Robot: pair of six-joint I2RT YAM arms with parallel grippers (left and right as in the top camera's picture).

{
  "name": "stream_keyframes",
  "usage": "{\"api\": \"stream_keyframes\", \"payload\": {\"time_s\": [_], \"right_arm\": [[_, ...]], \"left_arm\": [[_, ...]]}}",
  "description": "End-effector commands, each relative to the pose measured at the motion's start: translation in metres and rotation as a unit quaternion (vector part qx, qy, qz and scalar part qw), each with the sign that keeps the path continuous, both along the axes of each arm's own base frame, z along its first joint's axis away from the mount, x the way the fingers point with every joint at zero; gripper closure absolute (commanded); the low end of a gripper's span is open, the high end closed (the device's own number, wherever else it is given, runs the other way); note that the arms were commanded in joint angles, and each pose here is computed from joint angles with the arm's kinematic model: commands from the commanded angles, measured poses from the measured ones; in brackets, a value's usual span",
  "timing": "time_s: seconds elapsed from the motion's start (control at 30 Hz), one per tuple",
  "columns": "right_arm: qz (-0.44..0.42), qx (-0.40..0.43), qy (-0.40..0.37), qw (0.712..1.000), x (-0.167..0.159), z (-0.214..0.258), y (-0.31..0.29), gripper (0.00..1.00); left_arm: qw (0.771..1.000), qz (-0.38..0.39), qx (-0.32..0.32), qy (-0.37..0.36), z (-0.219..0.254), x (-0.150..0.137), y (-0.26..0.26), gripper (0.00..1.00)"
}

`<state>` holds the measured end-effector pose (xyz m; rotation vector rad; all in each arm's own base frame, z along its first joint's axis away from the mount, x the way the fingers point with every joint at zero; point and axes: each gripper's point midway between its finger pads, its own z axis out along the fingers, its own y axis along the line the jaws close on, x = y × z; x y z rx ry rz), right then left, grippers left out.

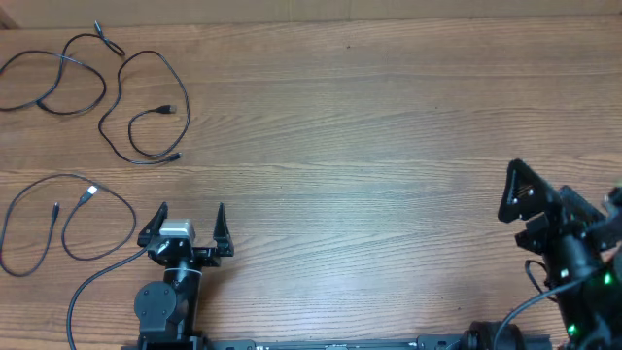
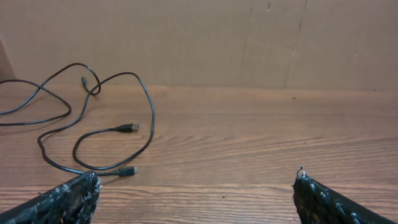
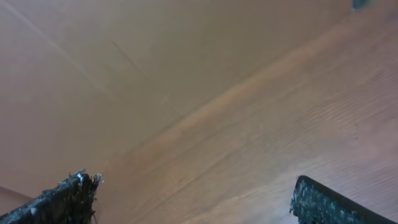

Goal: Untangle cables

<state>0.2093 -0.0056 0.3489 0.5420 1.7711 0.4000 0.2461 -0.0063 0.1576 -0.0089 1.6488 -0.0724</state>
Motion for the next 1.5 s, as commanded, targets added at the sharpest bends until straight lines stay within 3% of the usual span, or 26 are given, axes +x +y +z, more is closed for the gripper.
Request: {"api": "stream_keyframes", "payload": {"time_s": [0.0,0.23,0.5,0.6,1.13,1.47], "right_arm": [[-0.004,-0.006,-0.030,1.000,-0.003,-0.008,-0.001,0.00],[-0.004,-0.016,-0.147,0.989,-0.002,-0.013,-0.001,0.00],[-0.004,-0.019,-0.190,0.982,0.006,-0.055,-0.002,0.00],[-0.004,-0.018,-0.182,0.983,0.016,-0.092,-0.003,0.00],[0.030,-0.009,-0.116,0.993,0.035,-0.175,0.012,0.00],[0.031,-0.009,-0.122,0.992,0.037,-0.178,0.013,0.00]], "left_arm": [[1.000,0.003,0.009,-0.001,-0.002,0.000,0.001,0.01],[1.000,0.003,0.009,-0.001,-0.002,0.000,0.001,0.00],[1.000,0.003,0.009,-0.001,-0.002,0.000,0.001,0.00],[1.000,0.003,0.009,-0.001,-0.002,0.000,0.001,0.01],[1.000,0.003,0.009,-0.001,-0.002,0.000,0.001,0.01],[1.000,0.003,0.009,-0.001,-0.002,0.000,0.001,0.00]]}}
